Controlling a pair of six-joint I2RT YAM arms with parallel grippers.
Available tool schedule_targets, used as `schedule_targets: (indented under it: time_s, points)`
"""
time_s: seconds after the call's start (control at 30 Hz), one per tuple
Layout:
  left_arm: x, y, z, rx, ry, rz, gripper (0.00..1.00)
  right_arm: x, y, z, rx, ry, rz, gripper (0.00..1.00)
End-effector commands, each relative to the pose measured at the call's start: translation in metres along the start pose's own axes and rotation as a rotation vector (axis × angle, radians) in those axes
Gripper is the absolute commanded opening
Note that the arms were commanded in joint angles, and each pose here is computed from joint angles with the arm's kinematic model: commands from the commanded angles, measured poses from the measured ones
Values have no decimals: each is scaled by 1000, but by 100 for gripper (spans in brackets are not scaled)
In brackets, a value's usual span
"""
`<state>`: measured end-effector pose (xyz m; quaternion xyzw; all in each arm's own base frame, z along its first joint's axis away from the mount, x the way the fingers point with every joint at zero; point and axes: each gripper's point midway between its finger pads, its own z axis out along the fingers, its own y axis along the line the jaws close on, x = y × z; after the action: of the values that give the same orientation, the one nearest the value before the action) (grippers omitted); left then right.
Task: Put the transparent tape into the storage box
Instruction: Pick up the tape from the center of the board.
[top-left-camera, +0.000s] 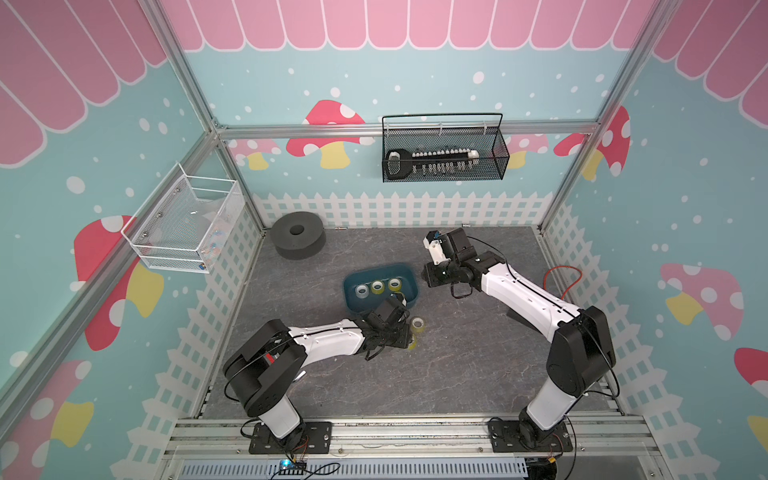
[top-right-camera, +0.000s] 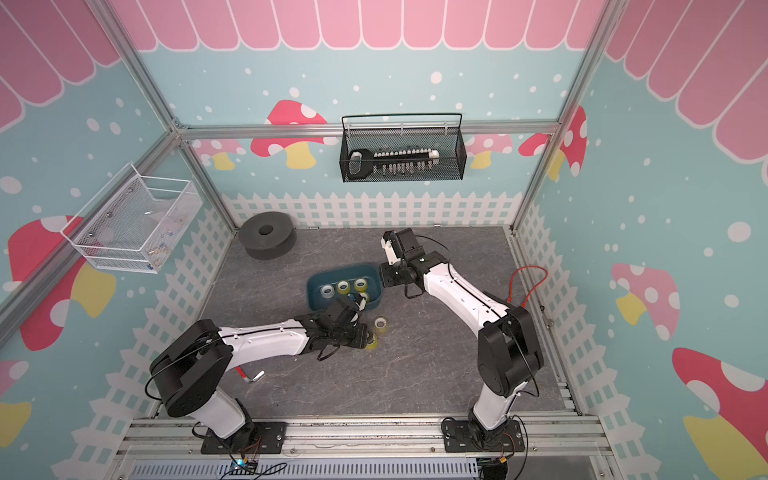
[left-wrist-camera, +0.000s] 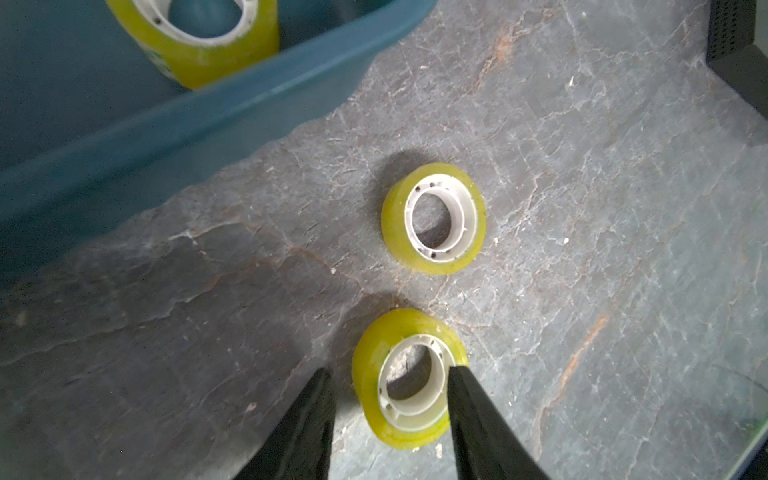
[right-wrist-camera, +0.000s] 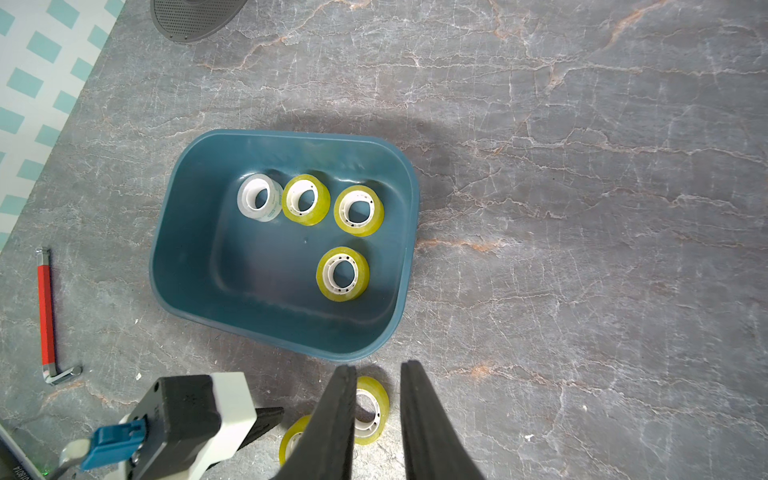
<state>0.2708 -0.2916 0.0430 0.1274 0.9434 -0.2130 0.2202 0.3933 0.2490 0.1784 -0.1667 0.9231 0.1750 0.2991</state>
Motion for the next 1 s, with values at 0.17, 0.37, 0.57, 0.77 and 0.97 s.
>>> schedule_targets:
  time_s: [0.17,0.37,0.57,0.77,0.97]
  points:
    - [11,4,1,-21,31,-11,41,-1,-8,-10,7,-23,-2,25]
    - [17,9,8,-43,50,-7,40,2,-9,-9,2,-21,4,25]
    - [19,9,16,-55,65,-2,36,4,-12,-11,7,-22,7,25]
    - [14,6,17,-53,60,-2,18,6,-13,-11,7,-23,12,24]
    - [5,2,7,-49,35,2,0,5,-13,-13,7,-30,13,24]
